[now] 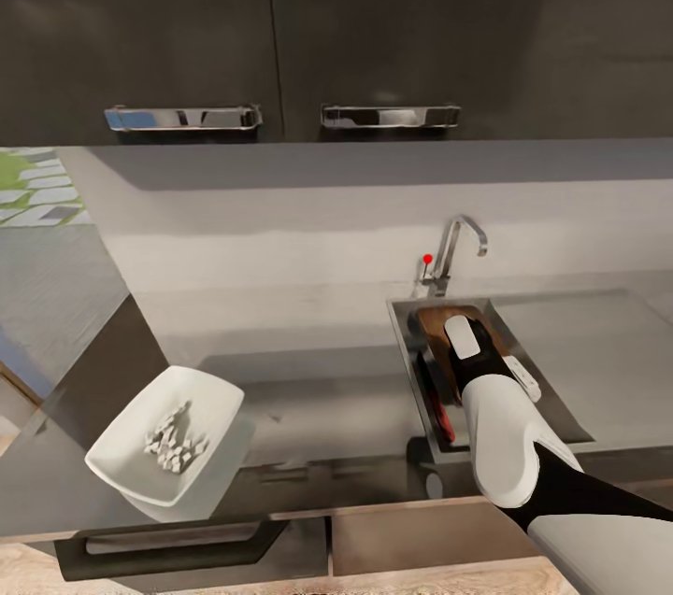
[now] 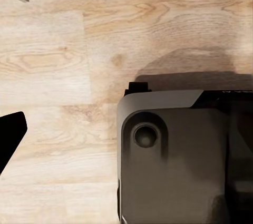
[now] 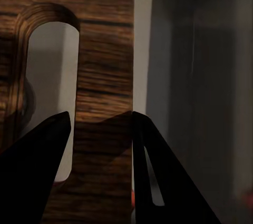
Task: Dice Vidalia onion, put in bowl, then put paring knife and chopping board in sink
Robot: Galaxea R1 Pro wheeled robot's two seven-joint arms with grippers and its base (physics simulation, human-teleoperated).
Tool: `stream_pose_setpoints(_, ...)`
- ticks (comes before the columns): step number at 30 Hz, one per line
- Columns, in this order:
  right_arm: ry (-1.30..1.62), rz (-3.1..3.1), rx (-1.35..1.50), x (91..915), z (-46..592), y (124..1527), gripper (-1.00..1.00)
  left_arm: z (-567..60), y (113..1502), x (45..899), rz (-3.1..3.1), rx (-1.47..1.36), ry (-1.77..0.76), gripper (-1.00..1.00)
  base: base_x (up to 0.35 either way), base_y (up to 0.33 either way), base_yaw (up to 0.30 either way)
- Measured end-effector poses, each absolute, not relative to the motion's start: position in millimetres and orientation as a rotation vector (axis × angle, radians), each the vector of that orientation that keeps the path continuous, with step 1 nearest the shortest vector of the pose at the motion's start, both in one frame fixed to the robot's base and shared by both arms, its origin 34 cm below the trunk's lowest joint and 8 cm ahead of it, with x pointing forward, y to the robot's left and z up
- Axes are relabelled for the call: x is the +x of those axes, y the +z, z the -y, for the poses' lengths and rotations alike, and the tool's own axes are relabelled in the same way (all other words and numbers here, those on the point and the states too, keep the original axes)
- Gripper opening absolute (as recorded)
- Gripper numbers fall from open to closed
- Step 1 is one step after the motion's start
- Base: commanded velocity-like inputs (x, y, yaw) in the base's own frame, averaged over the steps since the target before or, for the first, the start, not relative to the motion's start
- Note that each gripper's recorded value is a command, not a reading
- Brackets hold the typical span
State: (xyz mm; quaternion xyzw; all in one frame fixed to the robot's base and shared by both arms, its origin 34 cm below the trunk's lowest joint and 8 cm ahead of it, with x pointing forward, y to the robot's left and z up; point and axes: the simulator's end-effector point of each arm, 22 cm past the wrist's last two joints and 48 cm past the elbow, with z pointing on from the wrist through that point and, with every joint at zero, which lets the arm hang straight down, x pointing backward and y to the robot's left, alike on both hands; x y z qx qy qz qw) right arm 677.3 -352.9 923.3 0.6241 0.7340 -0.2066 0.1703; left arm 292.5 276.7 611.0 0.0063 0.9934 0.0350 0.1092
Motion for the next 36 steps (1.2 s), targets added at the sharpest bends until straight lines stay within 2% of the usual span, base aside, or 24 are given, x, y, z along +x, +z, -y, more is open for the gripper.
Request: stream_pose_setpoints(36, -0.645, -2.123, 1.776, 672, 353, 891, -1.00, -277, 601, 270, -2.978, 0.022, 0.104, 1.00, 0.000, 0.000, 0.001)
